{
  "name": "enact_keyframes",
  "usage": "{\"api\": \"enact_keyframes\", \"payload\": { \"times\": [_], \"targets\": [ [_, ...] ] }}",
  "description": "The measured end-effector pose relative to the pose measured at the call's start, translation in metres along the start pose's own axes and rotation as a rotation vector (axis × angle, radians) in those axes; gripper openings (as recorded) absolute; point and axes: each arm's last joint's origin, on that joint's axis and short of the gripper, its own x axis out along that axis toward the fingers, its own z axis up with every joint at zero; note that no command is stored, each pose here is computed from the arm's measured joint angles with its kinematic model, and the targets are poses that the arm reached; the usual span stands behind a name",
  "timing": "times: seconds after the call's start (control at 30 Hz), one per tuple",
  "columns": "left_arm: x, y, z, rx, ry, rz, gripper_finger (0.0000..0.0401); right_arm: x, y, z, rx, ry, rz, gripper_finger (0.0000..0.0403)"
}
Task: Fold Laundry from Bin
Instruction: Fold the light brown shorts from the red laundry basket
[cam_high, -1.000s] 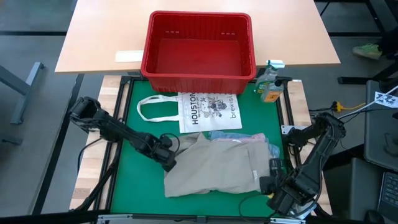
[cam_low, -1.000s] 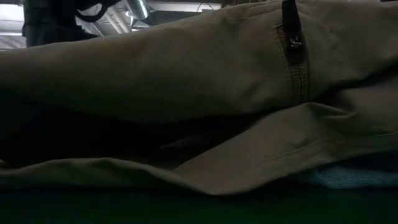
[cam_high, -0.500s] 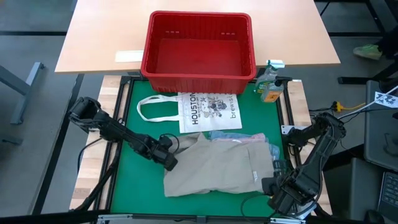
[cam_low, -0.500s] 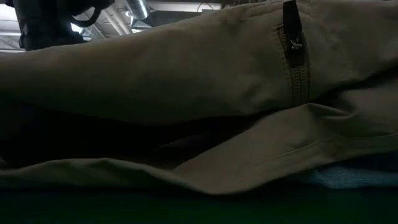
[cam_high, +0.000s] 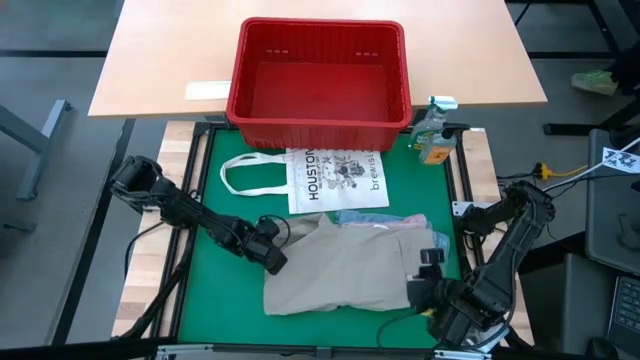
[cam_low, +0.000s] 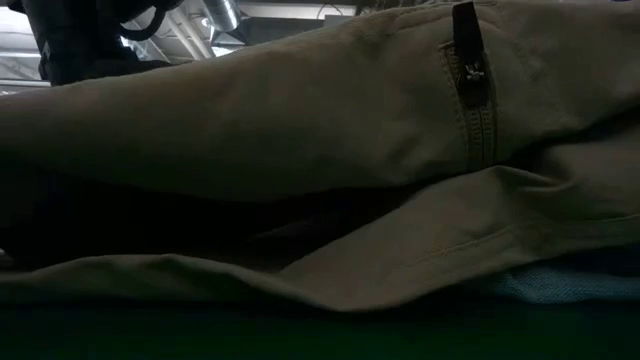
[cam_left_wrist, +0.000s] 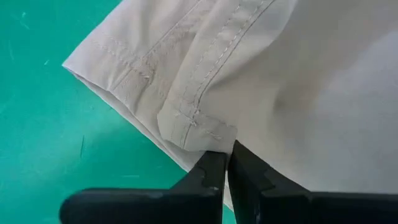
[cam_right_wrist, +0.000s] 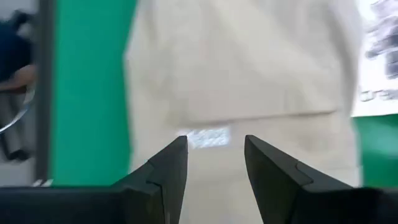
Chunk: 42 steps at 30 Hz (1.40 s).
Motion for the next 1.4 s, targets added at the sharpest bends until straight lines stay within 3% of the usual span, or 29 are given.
{"api": "enact_keyframes", "payload": {
  "times": [0.13,0.33,0.53,0.8,0.97,1.17,1.4],
  "targets": [
    [-0.001,0.0,0.0,0.001,0.005,-0.002,0.0006,0.017,0.0,-0.002,0.002,-0.004,-0.046,0.016],
    [-0.017,0.006,0.004,-0.005,-0.009,-0.008,0.0003,0.06,0.012,-0.014,0.032,0.1,0.067,0.016],
    [-0.031,0.021,0.005,-0.018,-0.034,0.09,0.0003,0.095,0.016,-0.028,0.044,0.145,0.107,0.016],
    [-0.03,0.03,0.008,0.01,-0.014,0.16,0.0006,0.105,0.014,-0.035,0.091,0.17,0.085,0.016],
    [-0.03,0.03,0.008,0.038,-0.009,0.16,0.0036,0.105,0.015,-0.034,0.108,0.162,0.097,0.016],
    [-0.03,0.028,0.009,0.021,-0.022,0.146,0.0103,0.105,0.015,-0.034,0.108,0.163,0.099,0.016],
    [-0.029,0.015,0.015,0.174,-0.114,0.037,0.0158,0.105,0.015,-0.034,0.106,0.164,0.101,0.016]
  ]
}}
